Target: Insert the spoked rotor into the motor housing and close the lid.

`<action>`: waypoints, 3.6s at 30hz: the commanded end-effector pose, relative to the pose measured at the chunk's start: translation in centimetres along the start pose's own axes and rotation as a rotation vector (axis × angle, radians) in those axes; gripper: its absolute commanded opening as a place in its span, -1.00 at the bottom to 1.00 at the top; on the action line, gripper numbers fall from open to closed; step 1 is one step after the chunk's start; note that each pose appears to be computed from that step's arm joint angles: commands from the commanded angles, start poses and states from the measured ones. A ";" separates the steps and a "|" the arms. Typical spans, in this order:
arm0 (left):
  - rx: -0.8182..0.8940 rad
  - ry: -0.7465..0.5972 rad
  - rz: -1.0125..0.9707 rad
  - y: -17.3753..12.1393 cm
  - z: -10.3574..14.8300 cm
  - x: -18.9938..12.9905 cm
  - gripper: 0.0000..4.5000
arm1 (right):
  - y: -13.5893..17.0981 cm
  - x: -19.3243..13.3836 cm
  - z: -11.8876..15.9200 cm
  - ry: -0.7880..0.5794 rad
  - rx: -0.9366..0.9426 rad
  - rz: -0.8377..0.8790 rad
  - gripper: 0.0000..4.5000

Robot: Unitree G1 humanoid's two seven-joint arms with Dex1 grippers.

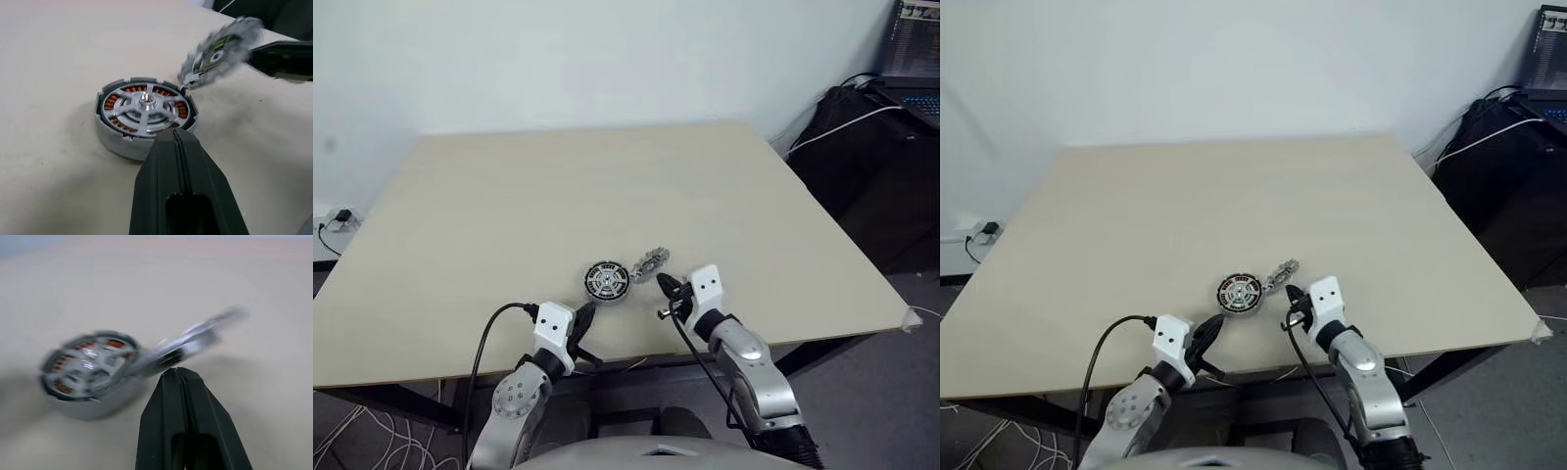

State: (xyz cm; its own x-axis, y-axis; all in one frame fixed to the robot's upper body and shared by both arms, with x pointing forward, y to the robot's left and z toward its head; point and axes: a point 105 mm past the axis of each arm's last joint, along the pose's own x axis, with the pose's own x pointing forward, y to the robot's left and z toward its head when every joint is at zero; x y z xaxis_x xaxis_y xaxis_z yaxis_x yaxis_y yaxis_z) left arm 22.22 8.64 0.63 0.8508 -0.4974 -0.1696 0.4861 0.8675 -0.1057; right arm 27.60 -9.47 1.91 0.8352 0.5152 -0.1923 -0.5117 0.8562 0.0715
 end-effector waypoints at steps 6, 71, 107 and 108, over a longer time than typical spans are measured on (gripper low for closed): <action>0.019 -0.046 -0.017 -0.4 2.0 0.2 -1.00 | 2.3 2.9 0.9 -0.029 -0.085 0.168 -0.99; 0.008 -0.041 0.027 1.1 -1.2 0.0 -1.00 | -2.9 -0.7 -2.4 0.251 -0.275 -0.114 -0.18; 0.013 -0.035 0.024 1.1 -1.2 -0.3 -1.00 | -2.6 0.4 0.1 0.176 1.123 -0.199 -0.18; 0.013 -0.036 0.024 1.1 -1.2 -0.2 -1.00 | -2.5 0.5 0.1 0.174 1.153 -0.189 -0.18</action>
State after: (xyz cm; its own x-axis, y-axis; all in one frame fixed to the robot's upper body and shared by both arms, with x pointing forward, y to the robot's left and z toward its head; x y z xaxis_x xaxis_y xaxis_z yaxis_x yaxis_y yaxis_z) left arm 21.87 9.60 -1.65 0.8577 -0.4823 -0.1782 0.4709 0.8760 -0.1048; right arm 28.76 -14.19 0.52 0.7870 0.3655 -0.4971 0.2127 0.5956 0.7746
